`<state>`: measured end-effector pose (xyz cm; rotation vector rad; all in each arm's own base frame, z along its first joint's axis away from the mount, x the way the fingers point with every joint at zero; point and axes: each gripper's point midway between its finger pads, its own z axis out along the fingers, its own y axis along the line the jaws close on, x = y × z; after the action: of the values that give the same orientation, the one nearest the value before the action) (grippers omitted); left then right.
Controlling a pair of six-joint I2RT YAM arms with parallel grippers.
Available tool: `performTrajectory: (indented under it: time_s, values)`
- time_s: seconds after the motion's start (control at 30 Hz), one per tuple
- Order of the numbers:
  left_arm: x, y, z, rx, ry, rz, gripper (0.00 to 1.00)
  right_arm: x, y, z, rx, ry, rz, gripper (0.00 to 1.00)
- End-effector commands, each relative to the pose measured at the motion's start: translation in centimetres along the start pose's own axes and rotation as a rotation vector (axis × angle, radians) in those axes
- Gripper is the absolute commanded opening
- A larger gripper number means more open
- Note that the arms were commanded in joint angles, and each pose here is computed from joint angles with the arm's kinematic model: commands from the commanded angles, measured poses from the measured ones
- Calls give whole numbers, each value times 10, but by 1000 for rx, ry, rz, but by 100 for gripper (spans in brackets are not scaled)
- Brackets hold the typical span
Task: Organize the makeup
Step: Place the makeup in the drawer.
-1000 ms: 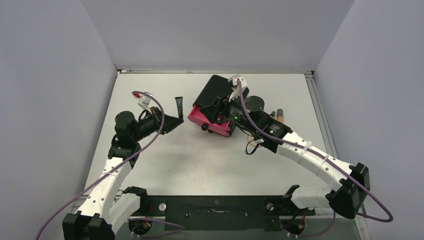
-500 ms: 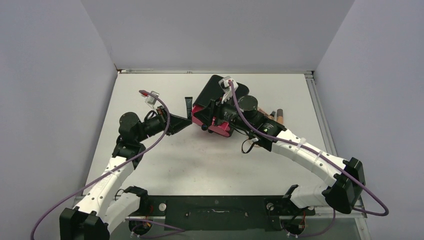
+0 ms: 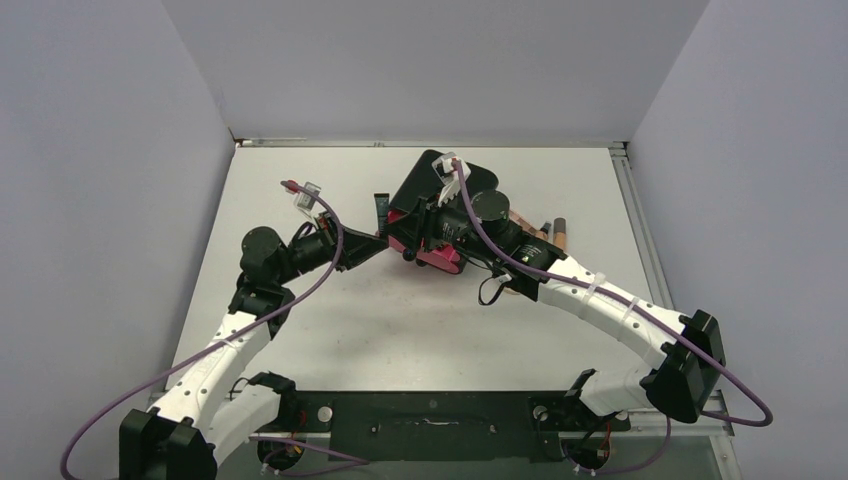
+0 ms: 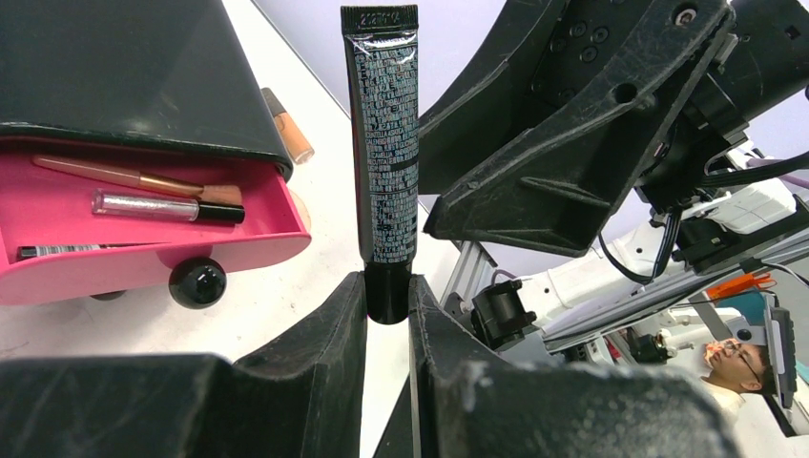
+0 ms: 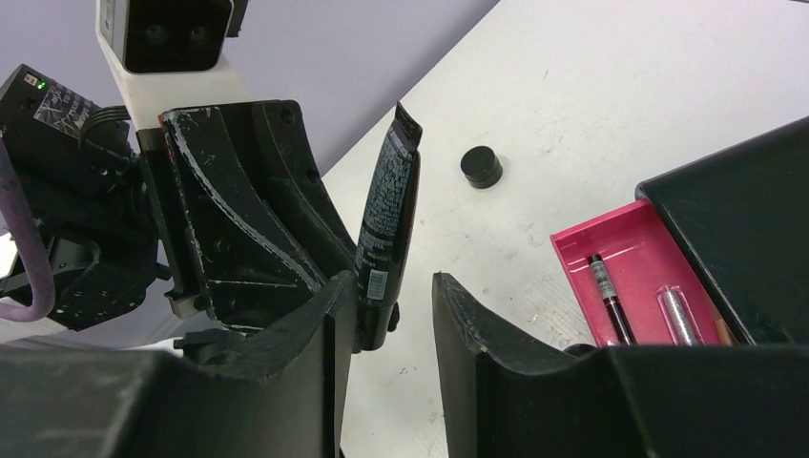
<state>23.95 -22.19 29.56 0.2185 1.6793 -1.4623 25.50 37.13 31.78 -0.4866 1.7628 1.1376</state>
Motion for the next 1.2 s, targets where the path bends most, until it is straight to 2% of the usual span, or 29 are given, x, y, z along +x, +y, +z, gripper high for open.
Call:
performTrajectory:
  time_s: [0.0, 0.53, 0.73, 0.87, 1.17]
  values:
    - [-3, -12, 1, 59, -16, 34, 2, -28, 19, 3, -56, -77, -7, 31]
    - [4, -13, 5, 75, 38, 41, 2, -24, 21, 10, -77, -55, 8, 24]
    - [3, -13, 6, 75, 35, 43, 2, -24, 20, 8, -71, -55, -6, 14]
    - [3, -12, 6, 72, 33, 39, 3, -24, 20, 7, -68, -54, -11, 13]
    - [4, -9, 6, 53, 29, 22, 19, -25, 19, 8, -60, -54, -18, 11]
